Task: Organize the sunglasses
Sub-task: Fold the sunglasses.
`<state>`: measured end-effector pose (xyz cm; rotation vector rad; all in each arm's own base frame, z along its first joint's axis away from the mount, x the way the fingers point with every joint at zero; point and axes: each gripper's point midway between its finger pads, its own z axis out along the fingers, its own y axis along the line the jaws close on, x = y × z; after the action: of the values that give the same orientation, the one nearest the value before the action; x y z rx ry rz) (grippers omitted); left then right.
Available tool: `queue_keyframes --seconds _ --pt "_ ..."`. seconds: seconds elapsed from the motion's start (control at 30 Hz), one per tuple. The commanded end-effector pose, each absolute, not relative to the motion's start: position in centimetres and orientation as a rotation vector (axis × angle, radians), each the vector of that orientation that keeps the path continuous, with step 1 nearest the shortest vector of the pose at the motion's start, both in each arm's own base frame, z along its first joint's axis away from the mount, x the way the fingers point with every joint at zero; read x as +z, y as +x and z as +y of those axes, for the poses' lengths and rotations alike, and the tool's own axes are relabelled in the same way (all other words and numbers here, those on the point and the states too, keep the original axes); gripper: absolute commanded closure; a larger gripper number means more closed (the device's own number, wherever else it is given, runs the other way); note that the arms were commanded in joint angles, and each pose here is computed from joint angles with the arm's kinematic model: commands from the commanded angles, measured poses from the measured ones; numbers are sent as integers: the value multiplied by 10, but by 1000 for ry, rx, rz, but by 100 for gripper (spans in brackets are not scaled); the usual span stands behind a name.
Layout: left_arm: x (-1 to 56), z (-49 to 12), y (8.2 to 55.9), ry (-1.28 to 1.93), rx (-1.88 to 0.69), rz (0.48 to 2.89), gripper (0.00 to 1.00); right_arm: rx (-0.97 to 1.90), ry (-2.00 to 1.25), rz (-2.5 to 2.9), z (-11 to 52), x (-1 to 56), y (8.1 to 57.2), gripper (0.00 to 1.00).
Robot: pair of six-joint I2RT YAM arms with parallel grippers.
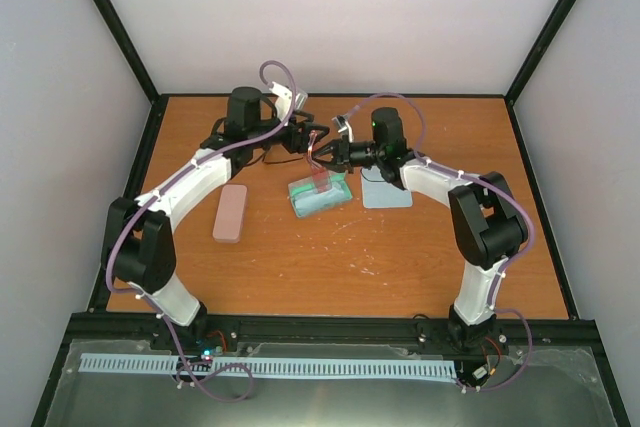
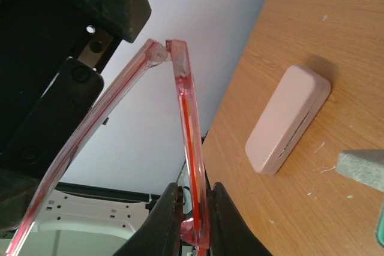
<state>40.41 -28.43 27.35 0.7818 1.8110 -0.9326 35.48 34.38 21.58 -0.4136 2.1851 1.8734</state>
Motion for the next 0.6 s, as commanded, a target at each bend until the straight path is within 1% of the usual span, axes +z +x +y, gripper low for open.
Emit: queue_keyframes --seconds 0.0,0.1,0.17,0.2,0.23,0.27,0.33,0.4,0.57 --pt "249 -286 391 798 -939 1876 31 1940 -445 1973 341 275 353 97" --pt "240 -282 390 790 -914 1896 30 1962 -400 1933 338 281 354 97" --pt "240 -279 394 783 -876 1904 28 1942 -357 1974 335 273 359 97" --pt "242 -277 397 778 -849 1905 25 1913 -351 1997 332 268 360 97" --pt "245 -273 401 768 -821 1906 18 1860 -356 2022 330 261 362 97" --pt "251 -270 405 758 -795 1902 14 1792 -349 2087 327 248 365 97" --pt "263 -261 414 734 -763 1885 8 1640 -338 2263 318 219 363 97" --pt "277 -252 422 715 -744 1866 4 1527 -362 2357 311 202 362 97" --pt "276 -236 426 689 -688 1886 2 1428 -354 2419 302 188 363 97"
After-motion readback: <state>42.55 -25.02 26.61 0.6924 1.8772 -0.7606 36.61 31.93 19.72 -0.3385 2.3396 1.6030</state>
